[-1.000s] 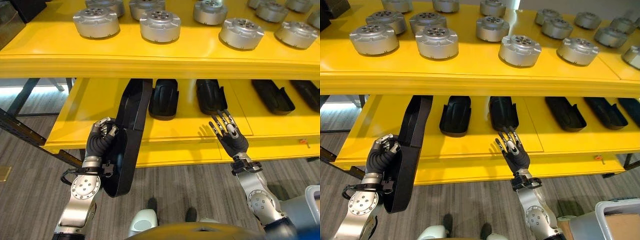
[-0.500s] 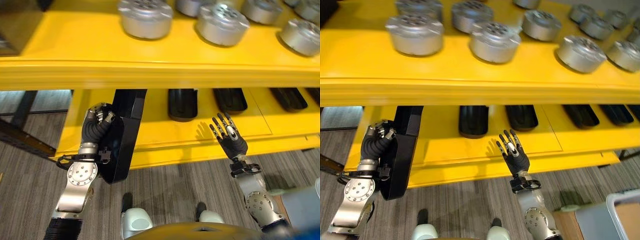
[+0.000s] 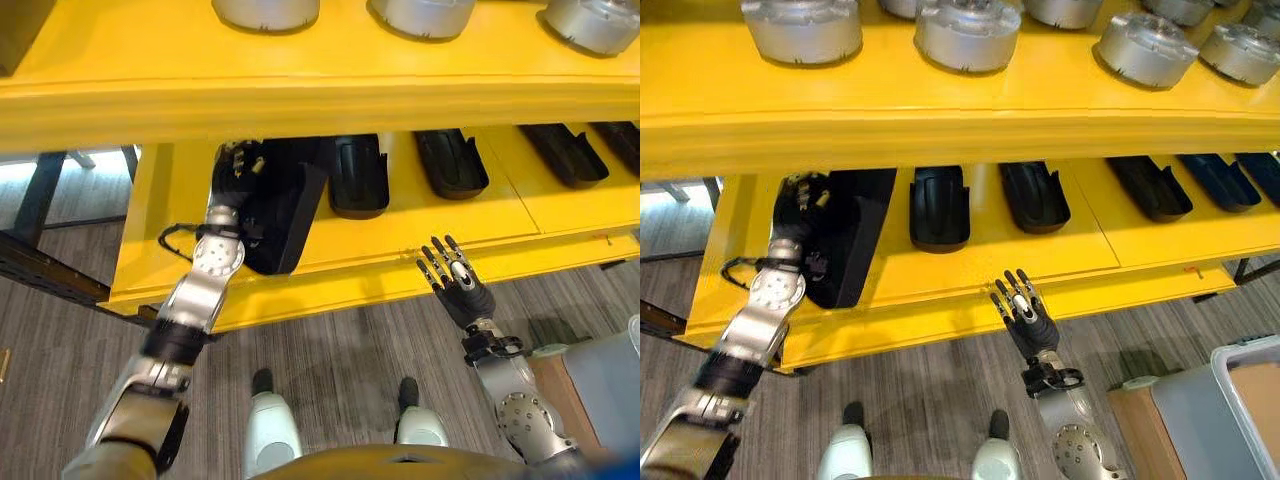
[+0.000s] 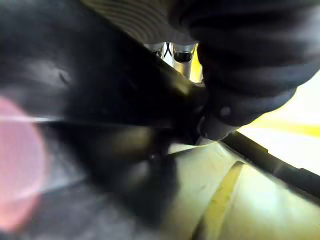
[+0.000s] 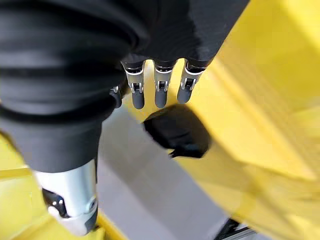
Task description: Move parts from the plastic box to the shelf.
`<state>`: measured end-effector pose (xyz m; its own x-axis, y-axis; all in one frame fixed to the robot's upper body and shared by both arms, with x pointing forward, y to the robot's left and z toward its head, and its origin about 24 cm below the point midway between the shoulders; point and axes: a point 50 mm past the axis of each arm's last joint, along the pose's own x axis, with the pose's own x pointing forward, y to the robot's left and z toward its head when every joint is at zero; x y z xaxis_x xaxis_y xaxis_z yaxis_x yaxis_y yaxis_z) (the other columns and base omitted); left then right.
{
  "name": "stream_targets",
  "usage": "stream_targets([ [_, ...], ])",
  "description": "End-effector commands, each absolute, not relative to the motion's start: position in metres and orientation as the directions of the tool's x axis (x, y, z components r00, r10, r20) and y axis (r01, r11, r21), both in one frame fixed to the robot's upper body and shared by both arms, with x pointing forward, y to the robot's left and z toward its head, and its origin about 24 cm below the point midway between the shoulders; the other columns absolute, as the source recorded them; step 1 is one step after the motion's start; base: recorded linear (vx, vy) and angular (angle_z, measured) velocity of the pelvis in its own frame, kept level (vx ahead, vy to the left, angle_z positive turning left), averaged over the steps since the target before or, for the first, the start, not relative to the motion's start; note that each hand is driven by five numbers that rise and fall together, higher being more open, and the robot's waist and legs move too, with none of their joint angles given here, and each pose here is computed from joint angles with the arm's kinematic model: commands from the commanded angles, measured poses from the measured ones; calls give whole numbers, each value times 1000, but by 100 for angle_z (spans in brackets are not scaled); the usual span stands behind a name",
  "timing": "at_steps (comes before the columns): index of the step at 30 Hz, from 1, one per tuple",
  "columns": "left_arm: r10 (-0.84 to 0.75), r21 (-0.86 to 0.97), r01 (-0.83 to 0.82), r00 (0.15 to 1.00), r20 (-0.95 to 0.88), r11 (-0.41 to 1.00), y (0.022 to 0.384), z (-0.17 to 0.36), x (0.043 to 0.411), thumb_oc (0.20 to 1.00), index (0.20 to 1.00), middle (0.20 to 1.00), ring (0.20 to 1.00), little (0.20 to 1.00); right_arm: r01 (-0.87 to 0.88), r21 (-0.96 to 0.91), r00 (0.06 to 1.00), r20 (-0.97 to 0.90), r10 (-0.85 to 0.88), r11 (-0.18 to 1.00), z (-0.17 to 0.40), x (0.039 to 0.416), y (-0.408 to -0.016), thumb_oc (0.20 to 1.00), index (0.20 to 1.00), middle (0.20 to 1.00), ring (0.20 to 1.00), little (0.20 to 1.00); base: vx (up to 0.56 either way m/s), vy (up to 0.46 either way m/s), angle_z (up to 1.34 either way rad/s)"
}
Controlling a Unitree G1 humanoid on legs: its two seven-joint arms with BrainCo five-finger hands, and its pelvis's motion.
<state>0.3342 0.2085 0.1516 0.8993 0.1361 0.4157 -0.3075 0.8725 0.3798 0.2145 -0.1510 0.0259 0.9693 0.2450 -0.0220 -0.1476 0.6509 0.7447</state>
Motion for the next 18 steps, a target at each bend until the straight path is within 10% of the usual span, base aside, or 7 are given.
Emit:
stream_targets([
  [1, 199, 284, -426, 790, 580, 859, 213, 209, 349, 200, 200, 200, 200, 200, -259, 748, 957, 113, 267, 611, 53, 228, -148, 1000, 1000, 1000, 1000, 1000, -99, -11, -9],
  [18, 515, -23, -615, 637, 573, 788, 267, 249, 351, 200, 200, 200, 200, 200, -291, 766, 934, 96, 345, 573, 53, 227, -131, 1000, 1000, 1000, 1000, 1000, -63, -9, 1],
])
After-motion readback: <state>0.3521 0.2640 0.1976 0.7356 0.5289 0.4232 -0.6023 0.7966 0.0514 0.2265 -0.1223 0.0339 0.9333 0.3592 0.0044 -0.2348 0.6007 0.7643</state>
